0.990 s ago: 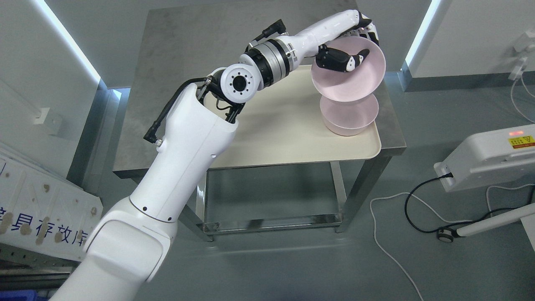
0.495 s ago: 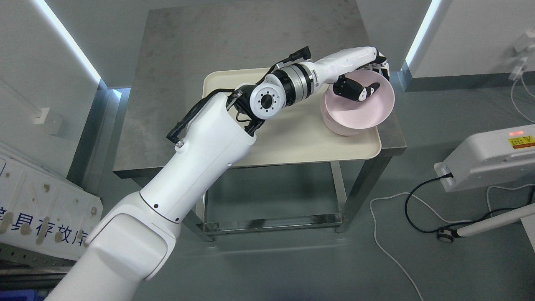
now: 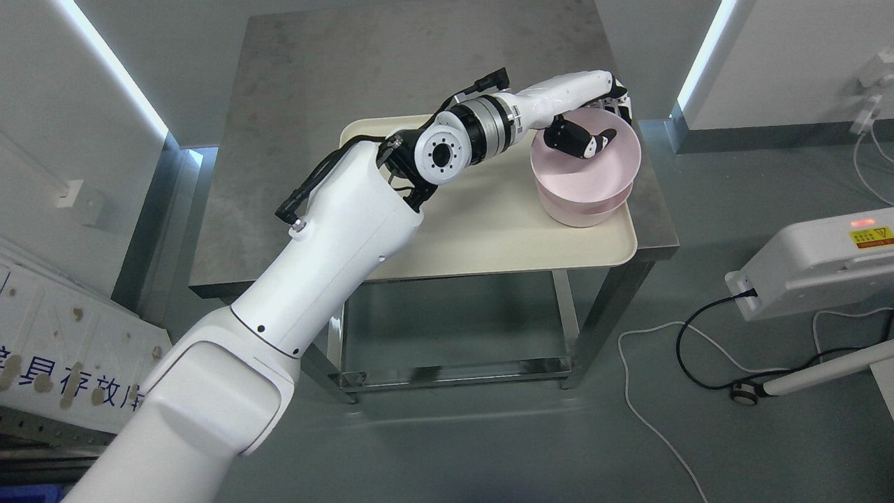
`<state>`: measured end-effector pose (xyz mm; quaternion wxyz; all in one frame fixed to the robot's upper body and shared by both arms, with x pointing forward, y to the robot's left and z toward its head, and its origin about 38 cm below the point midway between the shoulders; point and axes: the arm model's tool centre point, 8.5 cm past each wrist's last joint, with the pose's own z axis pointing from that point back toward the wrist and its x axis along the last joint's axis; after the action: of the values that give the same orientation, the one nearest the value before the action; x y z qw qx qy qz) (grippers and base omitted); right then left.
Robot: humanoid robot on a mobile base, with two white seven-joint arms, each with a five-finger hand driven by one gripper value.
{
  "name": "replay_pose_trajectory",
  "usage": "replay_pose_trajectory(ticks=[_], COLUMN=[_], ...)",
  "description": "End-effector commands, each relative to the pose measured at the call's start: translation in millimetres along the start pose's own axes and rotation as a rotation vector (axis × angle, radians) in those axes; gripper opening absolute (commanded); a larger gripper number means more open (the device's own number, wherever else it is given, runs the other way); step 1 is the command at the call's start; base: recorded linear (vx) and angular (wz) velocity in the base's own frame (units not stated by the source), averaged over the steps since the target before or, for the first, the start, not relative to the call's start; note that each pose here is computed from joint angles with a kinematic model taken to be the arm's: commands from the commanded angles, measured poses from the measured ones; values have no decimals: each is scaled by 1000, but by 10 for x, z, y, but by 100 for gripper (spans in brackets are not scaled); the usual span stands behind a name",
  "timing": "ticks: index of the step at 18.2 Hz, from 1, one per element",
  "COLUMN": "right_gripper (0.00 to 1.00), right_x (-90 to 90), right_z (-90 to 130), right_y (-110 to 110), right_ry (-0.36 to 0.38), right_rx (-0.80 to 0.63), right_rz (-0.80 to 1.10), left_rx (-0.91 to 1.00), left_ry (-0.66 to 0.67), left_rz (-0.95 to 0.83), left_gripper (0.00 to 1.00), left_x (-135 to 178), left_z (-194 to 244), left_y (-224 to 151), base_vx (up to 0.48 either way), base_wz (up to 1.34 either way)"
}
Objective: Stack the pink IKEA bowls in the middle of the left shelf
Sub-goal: 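Release the stacked bowl and withdraw the left hand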
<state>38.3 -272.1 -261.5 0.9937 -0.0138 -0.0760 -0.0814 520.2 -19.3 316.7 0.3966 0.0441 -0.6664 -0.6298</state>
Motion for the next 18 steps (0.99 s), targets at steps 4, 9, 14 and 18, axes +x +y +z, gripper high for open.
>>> replay_pose_trajectory(ticks=[4, 9, 14, 18], right_gripper=[100, 100, 100, 100], right_x=[24, 24, 24, 24], right_z=[7, 7, 7, 7], right_y=[-111, -111, -111, -111], right_ry=[-6, -6, -6, -6], right_rx=[-18, -18, -18, -18], right_rz=[4, 4, 4, 4], left_rx=[-16, 110, 372, 259], left_ry=[57, -97, -298, -357], left_rz=[6, 173, 273, 240], left_gripper=[39, 52, 83, 82], left_x=[-243, -22, 113, 234], left_z=[43, 198, 803, 990], left_y=[7, 364, 411, 182], base_vx=[0, 0, 0, 0], base_wz=[0, 0, 0, 0])
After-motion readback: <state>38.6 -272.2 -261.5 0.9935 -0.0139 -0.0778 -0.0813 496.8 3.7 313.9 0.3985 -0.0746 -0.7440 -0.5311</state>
